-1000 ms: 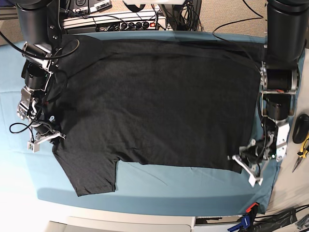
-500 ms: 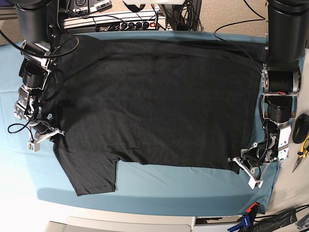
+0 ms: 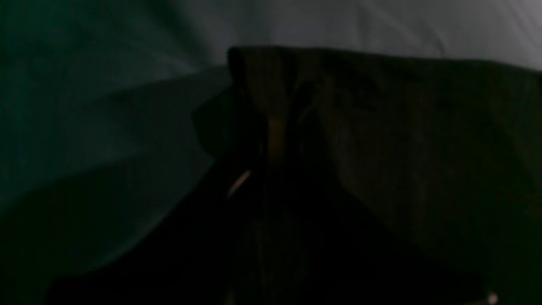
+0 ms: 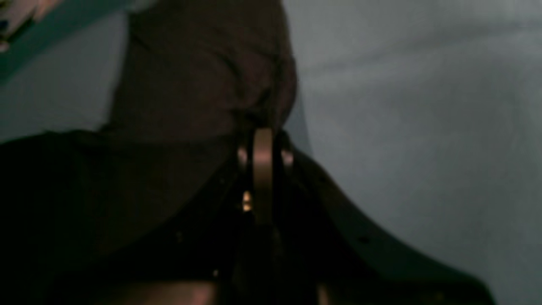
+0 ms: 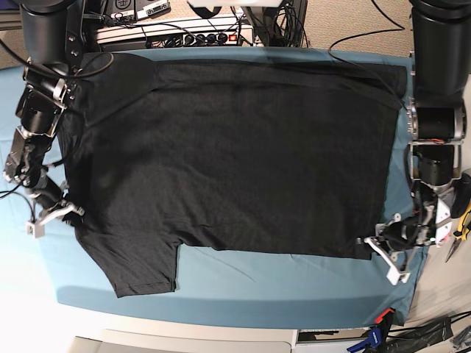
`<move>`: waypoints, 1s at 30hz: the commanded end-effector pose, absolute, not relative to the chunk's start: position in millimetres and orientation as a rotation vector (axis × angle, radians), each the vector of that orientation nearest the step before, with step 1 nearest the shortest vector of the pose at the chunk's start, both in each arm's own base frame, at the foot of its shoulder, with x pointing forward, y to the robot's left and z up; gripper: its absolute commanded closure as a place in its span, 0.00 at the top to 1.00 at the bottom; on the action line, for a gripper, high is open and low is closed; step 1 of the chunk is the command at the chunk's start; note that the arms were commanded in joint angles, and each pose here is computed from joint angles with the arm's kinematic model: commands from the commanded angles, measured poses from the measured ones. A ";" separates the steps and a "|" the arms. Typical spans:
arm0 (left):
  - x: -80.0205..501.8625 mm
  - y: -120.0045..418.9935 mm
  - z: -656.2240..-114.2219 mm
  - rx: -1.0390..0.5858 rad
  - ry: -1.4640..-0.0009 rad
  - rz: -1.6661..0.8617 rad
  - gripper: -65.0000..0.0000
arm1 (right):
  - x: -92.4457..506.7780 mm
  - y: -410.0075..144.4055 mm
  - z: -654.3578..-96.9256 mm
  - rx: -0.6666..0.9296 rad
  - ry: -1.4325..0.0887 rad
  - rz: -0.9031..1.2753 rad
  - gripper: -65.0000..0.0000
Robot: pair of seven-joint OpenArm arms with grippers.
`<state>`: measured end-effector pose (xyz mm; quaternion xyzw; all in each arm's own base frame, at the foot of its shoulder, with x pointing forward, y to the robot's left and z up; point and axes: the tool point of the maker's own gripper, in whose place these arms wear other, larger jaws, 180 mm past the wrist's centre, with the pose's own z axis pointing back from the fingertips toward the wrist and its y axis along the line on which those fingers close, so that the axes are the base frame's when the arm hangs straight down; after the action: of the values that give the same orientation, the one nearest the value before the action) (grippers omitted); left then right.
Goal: Fold the T-shirt properly
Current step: 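Lift the hem with both grippers and fold it over toward the collar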
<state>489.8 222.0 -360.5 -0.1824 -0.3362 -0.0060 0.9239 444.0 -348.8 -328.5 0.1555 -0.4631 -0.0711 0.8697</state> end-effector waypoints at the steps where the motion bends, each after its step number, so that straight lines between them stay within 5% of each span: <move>1: 505.4 227.0 -331.0 -0.395 -0.760 -0.022 0.00 | 452.2 -358.7 -299.6 0.317 -1.043 -0.134 0.00; 20: 450.3 229.0 -284.4 -0.827 -0.617 -0.061 0.00 | 371.5 -321.7 -302.4 0.265 -0.960 0.128 0.00; 30: 428.4 265.1 -275.8 -0.861 -0.611 -0.005 0.00 | 343.2 -341.2 -289.7 0.259 -0.878 0.173 0.00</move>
<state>419.1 259.7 -296.0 -0.4082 -0.2648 0.0044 0.8736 334.8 -334.7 -311.1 0.1340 -0.3988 0.0753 0.9041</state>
